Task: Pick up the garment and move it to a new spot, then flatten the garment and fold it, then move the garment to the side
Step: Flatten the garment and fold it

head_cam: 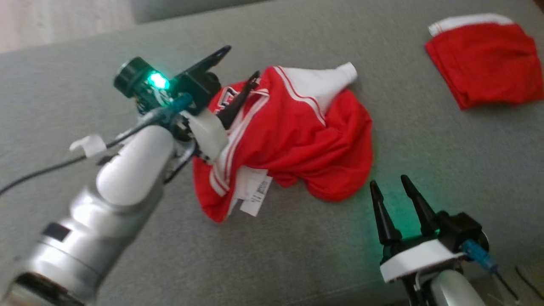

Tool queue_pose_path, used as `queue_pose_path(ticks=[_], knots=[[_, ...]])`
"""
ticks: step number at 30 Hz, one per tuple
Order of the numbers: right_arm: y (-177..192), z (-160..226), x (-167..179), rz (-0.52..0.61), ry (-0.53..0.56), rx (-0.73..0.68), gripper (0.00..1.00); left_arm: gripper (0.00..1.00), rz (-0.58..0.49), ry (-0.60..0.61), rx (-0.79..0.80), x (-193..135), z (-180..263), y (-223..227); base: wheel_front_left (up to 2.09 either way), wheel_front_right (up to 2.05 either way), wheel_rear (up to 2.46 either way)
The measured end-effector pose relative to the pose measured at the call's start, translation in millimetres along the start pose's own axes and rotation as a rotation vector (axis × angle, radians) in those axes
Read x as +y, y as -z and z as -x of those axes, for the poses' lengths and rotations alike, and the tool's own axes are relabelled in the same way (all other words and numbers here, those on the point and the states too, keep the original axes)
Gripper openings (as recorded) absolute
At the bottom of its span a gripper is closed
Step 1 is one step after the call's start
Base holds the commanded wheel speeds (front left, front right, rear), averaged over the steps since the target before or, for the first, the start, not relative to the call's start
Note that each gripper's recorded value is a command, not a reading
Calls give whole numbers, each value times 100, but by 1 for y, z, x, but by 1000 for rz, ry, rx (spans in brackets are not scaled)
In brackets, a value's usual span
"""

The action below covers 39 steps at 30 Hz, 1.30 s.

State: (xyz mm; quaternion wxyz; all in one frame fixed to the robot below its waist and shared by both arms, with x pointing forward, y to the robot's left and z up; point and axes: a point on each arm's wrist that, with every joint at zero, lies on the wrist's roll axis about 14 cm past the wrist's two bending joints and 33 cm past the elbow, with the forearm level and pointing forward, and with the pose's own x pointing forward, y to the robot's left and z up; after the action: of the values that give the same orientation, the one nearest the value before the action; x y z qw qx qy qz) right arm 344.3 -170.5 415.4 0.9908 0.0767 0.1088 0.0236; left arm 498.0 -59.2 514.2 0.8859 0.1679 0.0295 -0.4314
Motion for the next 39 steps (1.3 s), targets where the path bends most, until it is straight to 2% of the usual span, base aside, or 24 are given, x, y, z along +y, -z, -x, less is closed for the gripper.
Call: queue_pose_path(ticks=[11, 18, 22, 24, 25, 26, 27, 28, 34, 39], knots=[[4, -4, -22, -14, 72, 20, 100, 100, -49, 161, 190, -24, -22, 73, 0, 0, 0], [4, -2, -25, -22, 85, 22, 100, 100, -61, 173, 191, -19, -32, 81, 0, 0, 0], [-1, -1, -29, -14, 96, 7, 100, 100, -62, 218, 194, -33, -40, 85, 0, 0, 0], [-2, 2, -32, -12, 109, 7, 100, 69, -64, 239, 208, -40, -43, 91, 0, 0, 0], [-3, 3, -34, -11, 117, 5, 100, 44, -62, 245, 209, -42, -45, 92, 0, 0, 0], [-3, 5, -36, -10, 124, 3, 100, 27, -62, 249, 209, -43, -47, 93, 0, 0, 0], [-4, 6, -38, -10, 131, 2, 100, 5, -73, 256, 212, -44, -49, 94, 0, 0, 0], [-4, 8, -39, -11, 137, 1, 100, 0, -81, 259, 205, -44, -52, 93, 0, 0, 0], [-9, 16, -44, -16, 159, -16, 100, 0, -133, 245, 78, -39, -69, 57, 0, 0, 0], [-15, 22, -41, -30, 156, -40, 100, 0, -176, 213, -141, -38, -83, -27, 0, 0, 0]])
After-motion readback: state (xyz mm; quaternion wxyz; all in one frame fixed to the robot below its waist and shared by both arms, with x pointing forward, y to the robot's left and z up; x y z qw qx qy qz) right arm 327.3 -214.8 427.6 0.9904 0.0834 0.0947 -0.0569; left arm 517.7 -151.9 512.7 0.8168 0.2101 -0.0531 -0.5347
